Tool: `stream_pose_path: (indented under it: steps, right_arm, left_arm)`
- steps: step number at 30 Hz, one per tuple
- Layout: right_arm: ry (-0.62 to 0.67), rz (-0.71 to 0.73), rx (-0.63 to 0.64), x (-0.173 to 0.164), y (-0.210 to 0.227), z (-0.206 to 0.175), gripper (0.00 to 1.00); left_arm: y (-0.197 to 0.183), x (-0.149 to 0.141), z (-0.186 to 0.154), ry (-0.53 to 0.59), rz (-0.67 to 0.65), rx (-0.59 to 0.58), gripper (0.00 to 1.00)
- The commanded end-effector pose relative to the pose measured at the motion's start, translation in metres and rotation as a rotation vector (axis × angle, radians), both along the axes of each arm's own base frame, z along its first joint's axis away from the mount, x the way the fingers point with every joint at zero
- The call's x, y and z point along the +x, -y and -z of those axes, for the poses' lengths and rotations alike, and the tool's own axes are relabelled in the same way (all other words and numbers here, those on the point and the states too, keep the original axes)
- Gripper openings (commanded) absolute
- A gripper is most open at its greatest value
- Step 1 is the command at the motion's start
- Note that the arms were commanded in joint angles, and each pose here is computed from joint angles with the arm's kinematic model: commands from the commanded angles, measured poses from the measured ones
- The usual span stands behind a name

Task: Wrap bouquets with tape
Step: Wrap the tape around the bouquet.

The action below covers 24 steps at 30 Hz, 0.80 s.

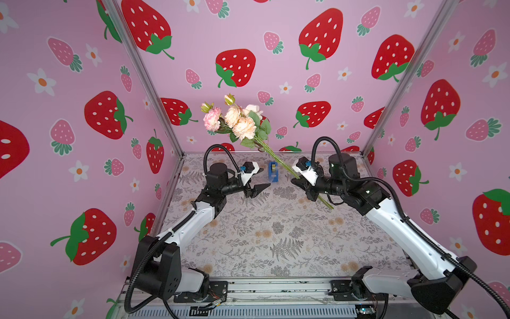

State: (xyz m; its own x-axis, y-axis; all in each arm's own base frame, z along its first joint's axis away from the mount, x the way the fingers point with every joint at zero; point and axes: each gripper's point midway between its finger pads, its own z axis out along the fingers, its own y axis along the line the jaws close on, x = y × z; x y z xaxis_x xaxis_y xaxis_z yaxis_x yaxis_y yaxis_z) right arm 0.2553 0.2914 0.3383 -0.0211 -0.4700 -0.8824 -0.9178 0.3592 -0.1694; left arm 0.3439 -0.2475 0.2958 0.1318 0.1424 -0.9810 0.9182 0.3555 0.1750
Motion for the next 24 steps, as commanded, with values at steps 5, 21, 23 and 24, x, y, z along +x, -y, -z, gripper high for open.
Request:
stream_pose_path:
  steps: [5, 21, 23, 24]
  right_arm:
    - [0.062, -0.035, 0.045, -0.001, -0.006, -0.02, 0.0]
    - [0.11, 0.168, 0.024, 0.042, 0.002, -0.017, 0.0]
    - [0.11, 0.173, 0.015, 0.044, 0.002, -0.014, 0.0]
    - [0.109, 0.181, 0.008, 0.046, 0.003, -0.011, 0.0]
  left_arm:
    - [0.01, -0.004, -0.028, 0.022, 0.104, -0.056, 0.69]
    - [0.01, -0.03, -0.022, -0.002, 0.211, -0.002, 0.0]
    - [0.01, -0.032, -0.024, 0.0, 0.21, 0.0, 0.0]
    - [0.009, -0.033, -0.025, -0.006, 0.211, 0.001, 0.0]
